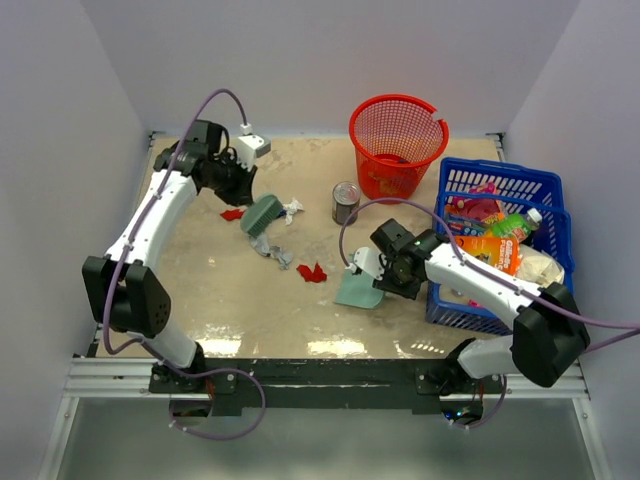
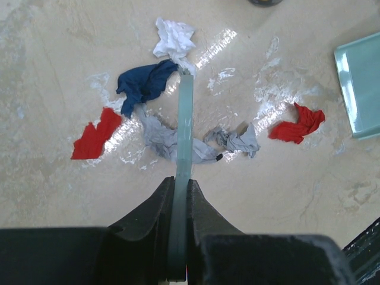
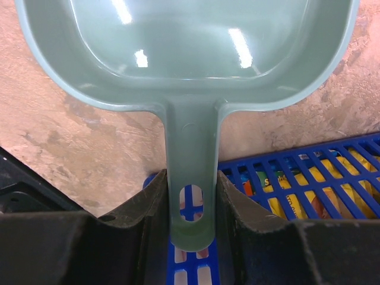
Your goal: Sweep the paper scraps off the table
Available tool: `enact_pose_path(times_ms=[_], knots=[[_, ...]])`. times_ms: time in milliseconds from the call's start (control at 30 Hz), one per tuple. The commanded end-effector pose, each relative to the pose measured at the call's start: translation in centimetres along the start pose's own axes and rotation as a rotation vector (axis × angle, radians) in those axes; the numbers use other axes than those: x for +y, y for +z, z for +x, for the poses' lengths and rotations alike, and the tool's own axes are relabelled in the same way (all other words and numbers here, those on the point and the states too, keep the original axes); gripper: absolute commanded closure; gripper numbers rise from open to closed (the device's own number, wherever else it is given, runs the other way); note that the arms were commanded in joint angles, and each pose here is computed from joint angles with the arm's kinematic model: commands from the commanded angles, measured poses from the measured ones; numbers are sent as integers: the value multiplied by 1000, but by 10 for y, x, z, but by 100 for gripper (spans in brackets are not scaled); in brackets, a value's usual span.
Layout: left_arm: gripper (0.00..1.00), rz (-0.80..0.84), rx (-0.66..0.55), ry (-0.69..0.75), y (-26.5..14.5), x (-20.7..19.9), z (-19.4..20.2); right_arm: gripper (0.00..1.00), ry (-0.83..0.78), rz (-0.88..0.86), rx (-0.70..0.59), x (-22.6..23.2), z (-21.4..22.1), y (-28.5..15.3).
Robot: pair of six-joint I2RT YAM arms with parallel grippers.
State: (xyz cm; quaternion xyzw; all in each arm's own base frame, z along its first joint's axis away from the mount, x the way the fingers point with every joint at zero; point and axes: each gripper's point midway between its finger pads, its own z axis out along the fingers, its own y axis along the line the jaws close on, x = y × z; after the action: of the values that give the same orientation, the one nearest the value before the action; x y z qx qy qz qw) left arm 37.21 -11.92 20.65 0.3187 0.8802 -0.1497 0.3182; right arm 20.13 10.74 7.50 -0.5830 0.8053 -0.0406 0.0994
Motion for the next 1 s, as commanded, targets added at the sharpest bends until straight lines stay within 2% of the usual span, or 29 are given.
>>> enact_pose_path(times_ms=[0, 200, 333, 500, 533, 633, 767, 900, 967], knots=[[100, 53, 64, -15, 18, -11, 15, 100, 14, 19, -38, -7, -13, -4], [100, 180, 119, -29, 46, -45, 22, 100, 5, 38, -46, -14, -20, -3], [100, 306, 133, -37, 55, -83, 21, 100, -5, 28, -38, -11, -18, 2], [100, 541, 116, -113, 47, -139, 18, 100, -53, 0, -27, -2, -19, 6], [100, 647, 91, -146, 38, -156, 12, 100, -59, -2, -27, -1, -20, 6], [100, 749, 67, -199, 28, -170, 5, 100, -62, -3, -35, -1, -23, 5], [100, 706, 18, -206, 19, -153, -4, 100, -61, -8, -24, 3, -16, 4], [100, 639, -58, -262, 2, -112, -12, 100, -58, -9, -14, 7, -8, 4], [100, 567, -42, -249, 0, -95, -5, 100, -58, -11, -7, 9, -4, 3]])
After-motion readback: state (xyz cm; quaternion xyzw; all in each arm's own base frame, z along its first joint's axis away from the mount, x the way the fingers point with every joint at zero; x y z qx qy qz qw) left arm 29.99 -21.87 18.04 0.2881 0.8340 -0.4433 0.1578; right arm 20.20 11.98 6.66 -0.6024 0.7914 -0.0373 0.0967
